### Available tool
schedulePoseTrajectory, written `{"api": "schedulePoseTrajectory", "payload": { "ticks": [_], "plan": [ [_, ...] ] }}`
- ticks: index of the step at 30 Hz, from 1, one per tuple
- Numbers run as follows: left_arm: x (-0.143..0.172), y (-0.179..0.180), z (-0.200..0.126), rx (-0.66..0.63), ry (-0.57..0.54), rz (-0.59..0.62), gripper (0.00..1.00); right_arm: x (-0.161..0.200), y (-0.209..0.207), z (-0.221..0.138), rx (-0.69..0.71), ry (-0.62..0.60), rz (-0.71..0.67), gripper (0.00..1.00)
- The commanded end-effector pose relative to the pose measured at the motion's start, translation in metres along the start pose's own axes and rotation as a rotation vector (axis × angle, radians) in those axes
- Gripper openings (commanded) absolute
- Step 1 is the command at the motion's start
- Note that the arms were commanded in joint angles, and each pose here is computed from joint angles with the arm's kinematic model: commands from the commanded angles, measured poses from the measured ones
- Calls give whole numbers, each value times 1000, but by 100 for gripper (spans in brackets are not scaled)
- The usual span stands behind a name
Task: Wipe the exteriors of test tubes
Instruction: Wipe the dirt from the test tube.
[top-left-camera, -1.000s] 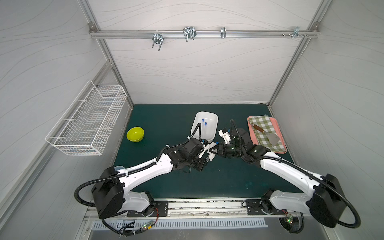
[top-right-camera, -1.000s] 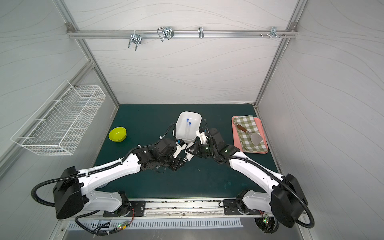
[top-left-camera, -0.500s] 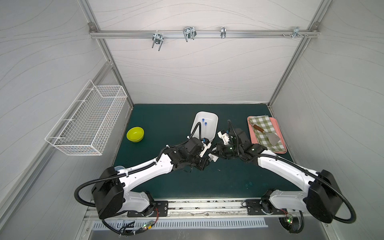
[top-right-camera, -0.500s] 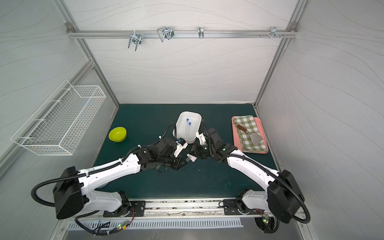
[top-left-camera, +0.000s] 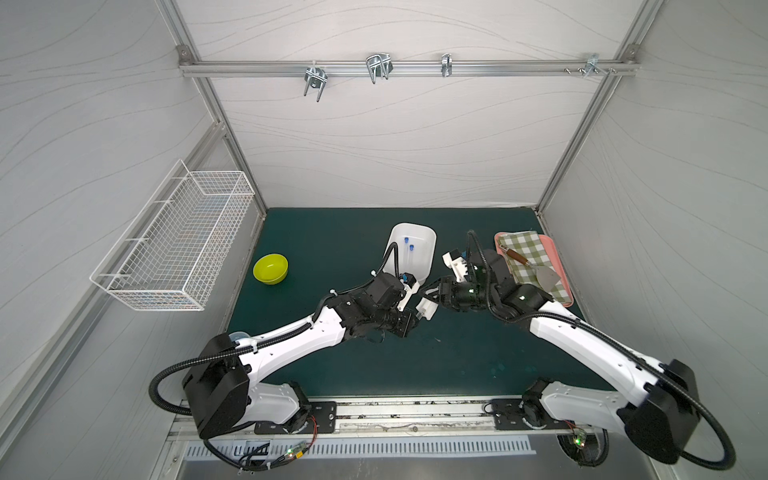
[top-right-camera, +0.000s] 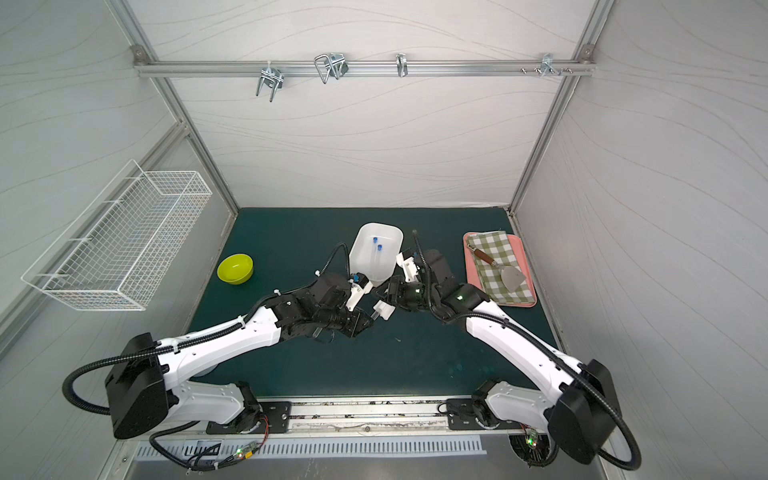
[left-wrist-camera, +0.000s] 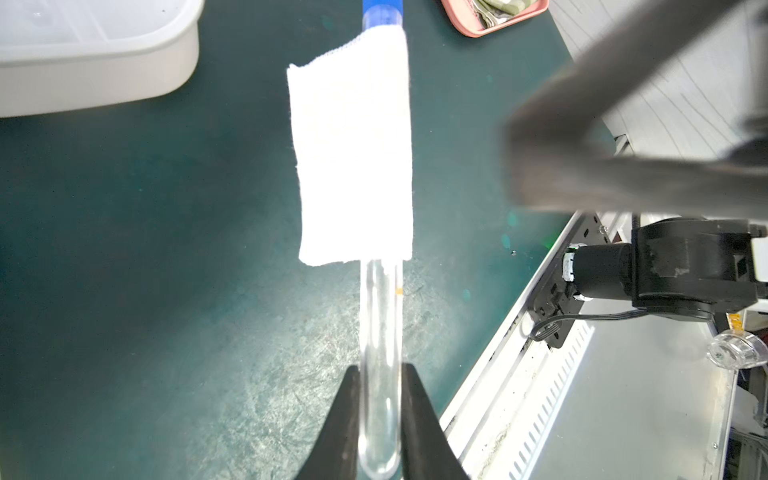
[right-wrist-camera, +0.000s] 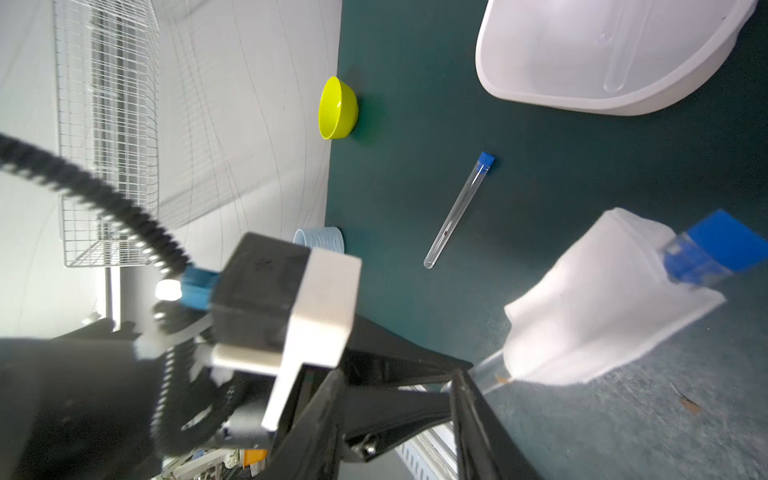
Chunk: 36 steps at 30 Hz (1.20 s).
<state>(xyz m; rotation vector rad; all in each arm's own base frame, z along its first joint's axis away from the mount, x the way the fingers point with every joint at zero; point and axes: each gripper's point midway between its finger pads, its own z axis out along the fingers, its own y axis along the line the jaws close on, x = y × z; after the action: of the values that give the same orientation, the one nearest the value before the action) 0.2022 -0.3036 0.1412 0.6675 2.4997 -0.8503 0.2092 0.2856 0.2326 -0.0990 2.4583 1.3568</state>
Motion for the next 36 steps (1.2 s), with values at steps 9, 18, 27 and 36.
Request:
{"api": "schedulePoseTrajectory", "payload": {
  "ticks": [9, 18, 27, 36],
  "plan": [
    [-22, 0, -11, -34, -86, 40, 18, -3, -60, -15, 48, -161, 170, 53],
    [-30, -15, -16, 35, -118, 50, 19, -24, -62, 7, -1, -187, 154, 55],
    [-33, -22, -20, 66, -128, 47, 19, -24, -64, 31, -79, -139, 184, 54],
    [-36, -16, -21, 38, -157, 28, 19, -22, -65, 33, -86, -128, 190, 41]
  ]
}}
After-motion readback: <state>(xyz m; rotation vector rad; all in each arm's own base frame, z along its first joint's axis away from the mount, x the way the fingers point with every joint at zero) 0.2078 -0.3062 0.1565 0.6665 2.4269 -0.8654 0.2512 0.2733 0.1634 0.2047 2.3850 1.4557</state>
